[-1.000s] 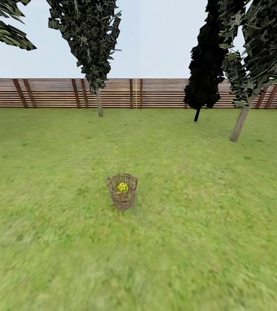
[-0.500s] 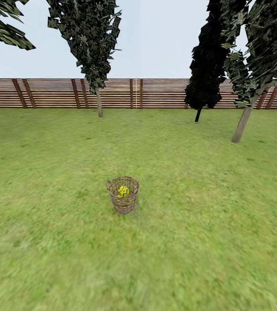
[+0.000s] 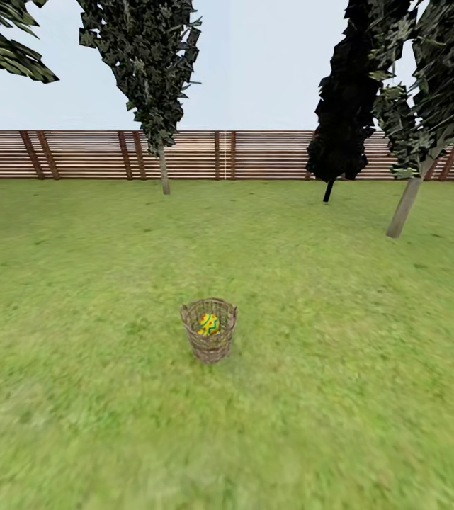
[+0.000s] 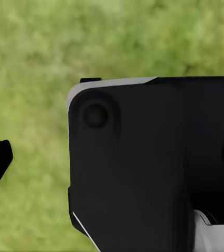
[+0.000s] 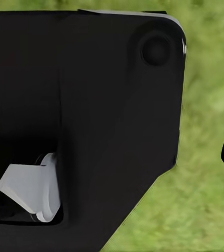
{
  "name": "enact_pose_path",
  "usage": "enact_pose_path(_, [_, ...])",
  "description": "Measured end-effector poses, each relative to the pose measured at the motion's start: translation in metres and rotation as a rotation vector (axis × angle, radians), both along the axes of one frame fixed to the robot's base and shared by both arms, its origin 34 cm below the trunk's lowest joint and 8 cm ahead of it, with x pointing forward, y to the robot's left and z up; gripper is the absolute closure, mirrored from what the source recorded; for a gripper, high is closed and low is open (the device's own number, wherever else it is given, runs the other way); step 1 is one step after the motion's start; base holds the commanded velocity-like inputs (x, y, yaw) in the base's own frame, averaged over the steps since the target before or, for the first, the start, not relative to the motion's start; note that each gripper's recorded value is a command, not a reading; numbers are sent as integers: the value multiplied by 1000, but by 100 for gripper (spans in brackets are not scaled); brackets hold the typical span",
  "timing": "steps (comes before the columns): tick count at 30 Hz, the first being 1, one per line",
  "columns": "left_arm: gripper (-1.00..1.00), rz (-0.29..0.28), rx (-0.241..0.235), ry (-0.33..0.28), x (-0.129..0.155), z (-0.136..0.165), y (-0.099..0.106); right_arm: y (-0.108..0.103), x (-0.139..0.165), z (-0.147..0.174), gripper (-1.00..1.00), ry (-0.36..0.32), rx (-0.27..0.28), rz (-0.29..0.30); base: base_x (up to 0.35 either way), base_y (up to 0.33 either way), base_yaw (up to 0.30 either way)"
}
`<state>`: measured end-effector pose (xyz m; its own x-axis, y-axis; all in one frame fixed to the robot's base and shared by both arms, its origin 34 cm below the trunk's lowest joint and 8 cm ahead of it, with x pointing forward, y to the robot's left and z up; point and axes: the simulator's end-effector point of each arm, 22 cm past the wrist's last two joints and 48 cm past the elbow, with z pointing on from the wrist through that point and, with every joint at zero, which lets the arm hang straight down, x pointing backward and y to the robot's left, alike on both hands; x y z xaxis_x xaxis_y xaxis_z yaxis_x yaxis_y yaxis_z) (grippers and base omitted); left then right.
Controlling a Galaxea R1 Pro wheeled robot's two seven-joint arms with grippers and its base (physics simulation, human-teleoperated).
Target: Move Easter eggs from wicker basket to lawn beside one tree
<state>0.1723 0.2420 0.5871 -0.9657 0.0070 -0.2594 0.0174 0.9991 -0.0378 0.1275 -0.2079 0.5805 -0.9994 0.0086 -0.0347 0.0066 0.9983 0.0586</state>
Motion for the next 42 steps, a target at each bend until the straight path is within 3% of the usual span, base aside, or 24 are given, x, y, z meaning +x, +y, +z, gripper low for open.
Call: enact_pose_path(42, [-100, -1, 0, -7, 3, 0, 0, -1, 3, 0, -100, -9, -2, -3, 284, 148, 0])
